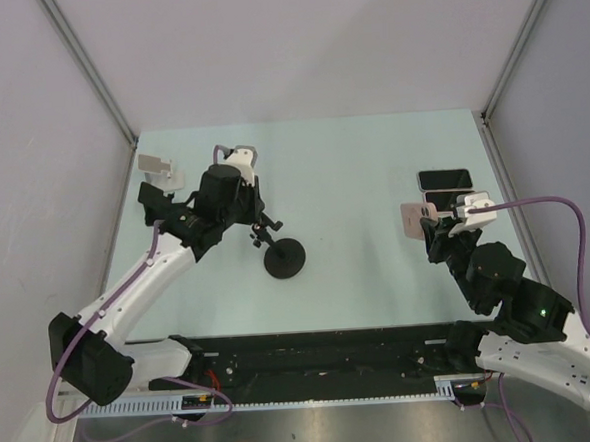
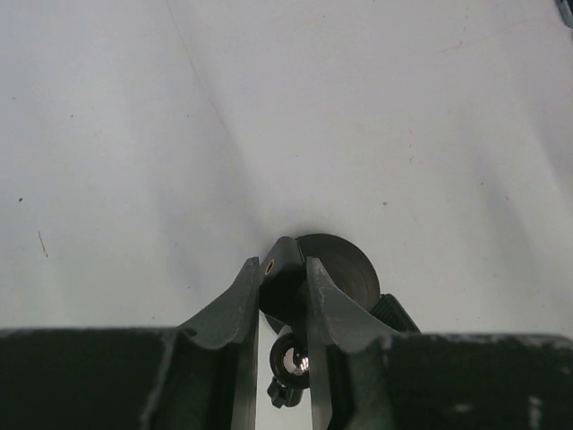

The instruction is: Remove the phone from the phone stand

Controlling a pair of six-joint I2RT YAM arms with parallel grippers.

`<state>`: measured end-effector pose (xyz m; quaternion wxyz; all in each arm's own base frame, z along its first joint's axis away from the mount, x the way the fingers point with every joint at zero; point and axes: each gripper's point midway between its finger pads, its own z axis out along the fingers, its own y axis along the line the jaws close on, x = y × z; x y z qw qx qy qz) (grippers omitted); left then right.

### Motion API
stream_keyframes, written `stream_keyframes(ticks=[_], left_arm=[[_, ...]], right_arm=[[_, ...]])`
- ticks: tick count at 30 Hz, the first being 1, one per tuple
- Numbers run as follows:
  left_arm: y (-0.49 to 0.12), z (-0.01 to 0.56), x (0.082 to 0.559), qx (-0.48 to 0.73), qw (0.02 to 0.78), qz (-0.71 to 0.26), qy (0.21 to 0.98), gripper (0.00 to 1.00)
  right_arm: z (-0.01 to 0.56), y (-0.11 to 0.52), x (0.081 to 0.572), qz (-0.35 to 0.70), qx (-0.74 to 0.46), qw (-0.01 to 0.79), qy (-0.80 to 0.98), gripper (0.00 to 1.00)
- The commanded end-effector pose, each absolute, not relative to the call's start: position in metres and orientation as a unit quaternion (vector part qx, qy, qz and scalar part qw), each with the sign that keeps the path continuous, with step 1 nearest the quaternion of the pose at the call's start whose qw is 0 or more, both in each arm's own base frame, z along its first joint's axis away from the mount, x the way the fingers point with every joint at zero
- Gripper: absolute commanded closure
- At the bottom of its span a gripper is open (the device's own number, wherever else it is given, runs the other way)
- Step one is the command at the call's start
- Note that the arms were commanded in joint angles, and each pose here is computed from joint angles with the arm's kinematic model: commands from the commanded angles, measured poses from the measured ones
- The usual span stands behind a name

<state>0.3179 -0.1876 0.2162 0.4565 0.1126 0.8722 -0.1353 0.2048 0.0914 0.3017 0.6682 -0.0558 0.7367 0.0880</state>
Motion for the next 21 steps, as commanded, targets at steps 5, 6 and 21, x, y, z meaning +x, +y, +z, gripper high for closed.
stream_keyframes(ticks=[5,6,21], left_arm=[[-0.208,0.237,0.306,0.195,0.451,-0.154,0.857,1.0],[-0.211,0.24,0.31,0.202,0.452,-0.152,0.855,1.0],[-0.251,0.224,0.309,0.241,0.424,-0.125,0.864,0.78]], right_arm=[[0.318,0.088,0.208,0.091,-0.03,0.686,0.721,1.0],[0.319,0.086,0.207,0.092,-0.029,0.687,0.72,1.0],[0.319,0.085,0.205,0.093,-0.026,0.688,0.719,1.0]])
